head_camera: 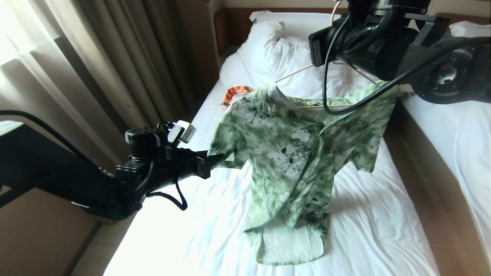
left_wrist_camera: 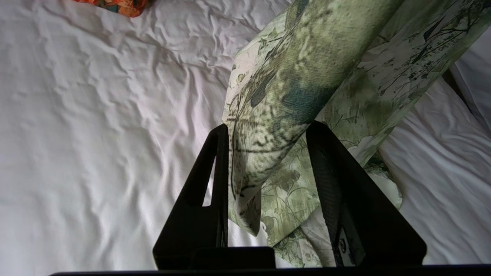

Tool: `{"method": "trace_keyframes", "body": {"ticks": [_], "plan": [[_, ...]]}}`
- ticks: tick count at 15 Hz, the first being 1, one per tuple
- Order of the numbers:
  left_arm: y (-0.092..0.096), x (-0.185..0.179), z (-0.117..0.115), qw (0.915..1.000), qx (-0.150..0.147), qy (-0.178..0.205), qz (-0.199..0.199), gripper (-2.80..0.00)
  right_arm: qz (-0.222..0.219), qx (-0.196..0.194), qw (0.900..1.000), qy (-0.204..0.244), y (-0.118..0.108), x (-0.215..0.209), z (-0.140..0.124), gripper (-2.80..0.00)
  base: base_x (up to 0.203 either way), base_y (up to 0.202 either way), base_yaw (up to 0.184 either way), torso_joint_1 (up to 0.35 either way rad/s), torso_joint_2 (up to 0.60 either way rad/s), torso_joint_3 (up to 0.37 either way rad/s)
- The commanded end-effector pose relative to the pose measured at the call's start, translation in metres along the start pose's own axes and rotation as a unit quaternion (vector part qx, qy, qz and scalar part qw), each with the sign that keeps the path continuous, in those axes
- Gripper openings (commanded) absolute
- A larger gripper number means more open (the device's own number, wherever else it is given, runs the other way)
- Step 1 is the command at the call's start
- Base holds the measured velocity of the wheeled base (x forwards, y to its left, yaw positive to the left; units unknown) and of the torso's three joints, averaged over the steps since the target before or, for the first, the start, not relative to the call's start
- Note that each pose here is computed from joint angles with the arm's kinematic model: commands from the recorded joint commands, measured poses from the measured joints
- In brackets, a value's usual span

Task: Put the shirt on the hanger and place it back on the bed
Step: Take the clothes hanger out of the clothes

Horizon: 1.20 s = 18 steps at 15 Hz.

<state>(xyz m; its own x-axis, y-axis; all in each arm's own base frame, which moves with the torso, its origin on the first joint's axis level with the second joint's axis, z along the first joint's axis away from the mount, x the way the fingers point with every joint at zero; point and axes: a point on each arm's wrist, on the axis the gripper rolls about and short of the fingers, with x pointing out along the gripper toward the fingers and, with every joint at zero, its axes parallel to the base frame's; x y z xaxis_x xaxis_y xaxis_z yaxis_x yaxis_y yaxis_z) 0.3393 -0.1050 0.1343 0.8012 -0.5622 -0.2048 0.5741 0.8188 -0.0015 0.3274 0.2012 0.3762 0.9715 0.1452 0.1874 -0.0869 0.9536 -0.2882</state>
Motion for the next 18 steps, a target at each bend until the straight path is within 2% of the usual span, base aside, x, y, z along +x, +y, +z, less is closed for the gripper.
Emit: {"method": "trace_keyframes", "body": {"ticks": [1,3,6,7,10,14,16,18], "plan": [[0.002,-0.006,0.008,0.9999,0.004,-0.014,0.002,0.00,0.000,-0.002,1.000,0.002,0.001,0.002,-0.002,-2.80,0.000,0.000,0.000,0.000,0.00,0.000],[0.019,-0.016,0.011,0.9997,0.003,-0.022,0.003,0.00,-0.002,0.000,1.000,-0.002,0.002,0.003,-0.003,-2.80,0.000,0.000,0.000,0.000,0.00,0.000],[0.064,-0.036,0.015,0.9990,0.000,-0.040,0.020,0.00,-0.009,0.005,1.000,-0.017,-0.001,0.003,0.001,-2.80,0.000,0.000,0.000,0.000,0.00,0.000],[0.078,-0.040,0.015,0.9987,-0.002,-0.043,0.028,-2.80,-0.012,0.005,1.000,-0.025,-0.002,0.003,0.003,-2.80,0.000,0.000,0.000,0.000,0.00,0.000],[0.115,-0.058,0.010,0.9979,-0.002,-0.055,0.034,-2.80,-0.009,0.014,0.998,-0.058,-0.003,0.003,0.008,-2.80,0.000,0.000,0.000,0.000,0.00,0.000],[0.180,-0.092,-0.002,0.9969,-0.001,-0.073,0.031,-2.80,0.008,0.014,0.996,-0.084,-0.001,0.006,0.009,-2.80,0.000,0.000,0.000,0.000,0.00,0.000],[0.189,-0.087,-0.013,0.9973,-0.008,-0.067,0.027,-2.80,0.005,0.002,0.994,-0.106,-0.001,0.006,0.012,-2.80,0.000,0.000,0.000,0.000,0.00,0.000],[0.190,-0.083,-0.014,0.9967,0.004,-0.077,0.026,-2.80,0.002,0.005,0.993,-0.115,-0.003,0.003,0.016,-2.80,0.000,0.000,0.000,0.000,0.00,0.000]]}}
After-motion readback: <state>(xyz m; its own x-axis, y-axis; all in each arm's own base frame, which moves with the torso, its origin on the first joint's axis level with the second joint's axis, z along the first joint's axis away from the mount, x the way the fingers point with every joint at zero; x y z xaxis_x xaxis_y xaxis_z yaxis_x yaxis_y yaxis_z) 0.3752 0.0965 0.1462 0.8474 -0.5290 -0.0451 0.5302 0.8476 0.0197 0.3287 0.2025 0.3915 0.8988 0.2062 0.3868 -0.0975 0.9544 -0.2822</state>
